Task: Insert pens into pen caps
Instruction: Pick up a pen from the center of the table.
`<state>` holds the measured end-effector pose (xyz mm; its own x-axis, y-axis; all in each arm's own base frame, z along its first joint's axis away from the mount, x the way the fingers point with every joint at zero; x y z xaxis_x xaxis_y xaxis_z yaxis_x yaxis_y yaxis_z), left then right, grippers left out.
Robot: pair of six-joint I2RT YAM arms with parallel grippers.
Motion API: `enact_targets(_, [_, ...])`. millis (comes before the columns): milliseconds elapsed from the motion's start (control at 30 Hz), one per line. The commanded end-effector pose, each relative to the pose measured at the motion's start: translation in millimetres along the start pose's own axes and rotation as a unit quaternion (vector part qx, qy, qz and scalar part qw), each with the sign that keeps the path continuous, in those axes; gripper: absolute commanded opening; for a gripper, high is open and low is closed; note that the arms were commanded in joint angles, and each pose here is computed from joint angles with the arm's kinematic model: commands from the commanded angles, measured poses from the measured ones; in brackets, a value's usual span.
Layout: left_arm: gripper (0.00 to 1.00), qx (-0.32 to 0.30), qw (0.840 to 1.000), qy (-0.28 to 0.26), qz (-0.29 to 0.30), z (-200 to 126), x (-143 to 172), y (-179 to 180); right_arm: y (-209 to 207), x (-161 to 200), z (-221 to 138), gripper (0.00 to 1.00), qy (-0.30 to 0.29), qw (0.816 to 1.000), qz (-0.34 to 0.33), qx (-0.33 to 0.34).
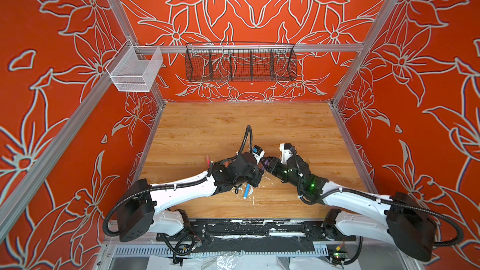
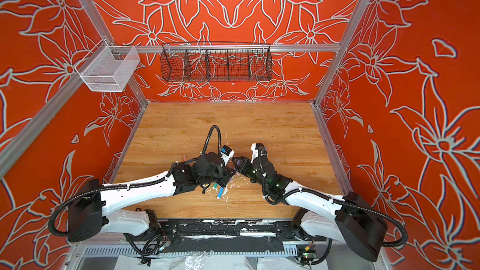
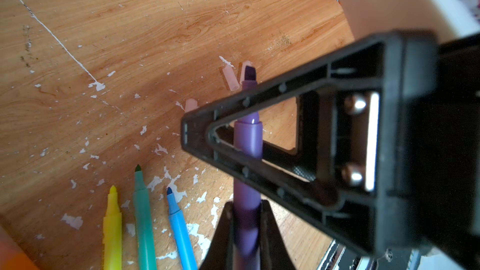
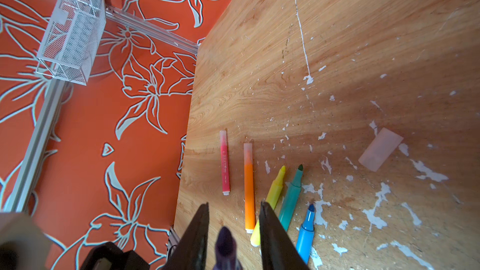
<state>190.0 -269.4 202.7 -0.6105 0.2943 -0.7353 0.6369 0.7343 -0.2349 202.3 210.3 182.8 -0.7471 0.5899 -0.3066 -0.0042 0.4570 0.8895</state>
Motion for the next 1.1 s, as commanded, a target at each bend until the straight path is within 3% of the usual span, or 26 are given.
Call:
enact_targets(0, [0.02,-0.004,1.000,-0.017,0.008,-4,-7,-2,9,0,5,0.26,0.011,1.000,0.016,-0.018])
enact_targets(133, [0.03,-0.004,1.000,-0.016,0.009,-4,-8,-3,10,0,7,0.12,0.013,1.000,0.020,-0.017])
enact_targets(333, [0.32,-0.001,1.000,-0.008,0.008,-4,-2,-1,17,-1,6,0.02,0.010,0.999,0.018,-0.026])
enact_targets(433, [0.38,-0.009,1.000,-0.001,0.007,-1,1,1,19,0,6,0.01,0.011,0.999,0.019,-0.028])
enact_targets(800, [0.29,-0.021,1.000,0.010,0.010,14,-6,-1,24,4,6,0.01,0.019,0.999,0.017,-0.036])
enact_targets(900, [0.15,-0.022,1.000,0.009,0.010,16,-11,-2,23,5,5,0.03,0.021,0.999,0.016,-0.034])
enact_targets(967, [0.01,-0.021,1.000,0.003,0.008,14,-14,-3,21,5,3,0.22,0.018,0.999,0.014,-0.028])
enact_targets(1000, [0.00,-0.020,1.000,0.000,0.007,12,-15,-4,20,4,1,0.34,0.017,0.999,0.014,-0.024])
enact_targets(1067, [0.00,-0.027,1.000,-0.011,0.003,7,-17,-2,19,4,-3,0.72,0.016,1.000,0.011,-0.011])
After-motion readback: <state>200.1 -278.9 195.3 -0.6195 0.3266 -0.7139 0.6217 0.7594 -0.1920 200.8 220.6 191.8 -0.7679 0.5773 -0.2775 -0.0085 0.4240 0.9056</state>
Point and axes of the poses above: each gripper's point midway between its finger pads, its own z axis out along the fingers, its own y axis along the line the jaws close on, x = y × z, the point moved 8 cm from there along -z, back along the fingers, and after that the axes turned 5 degrees about z, right-handed, at the moved point
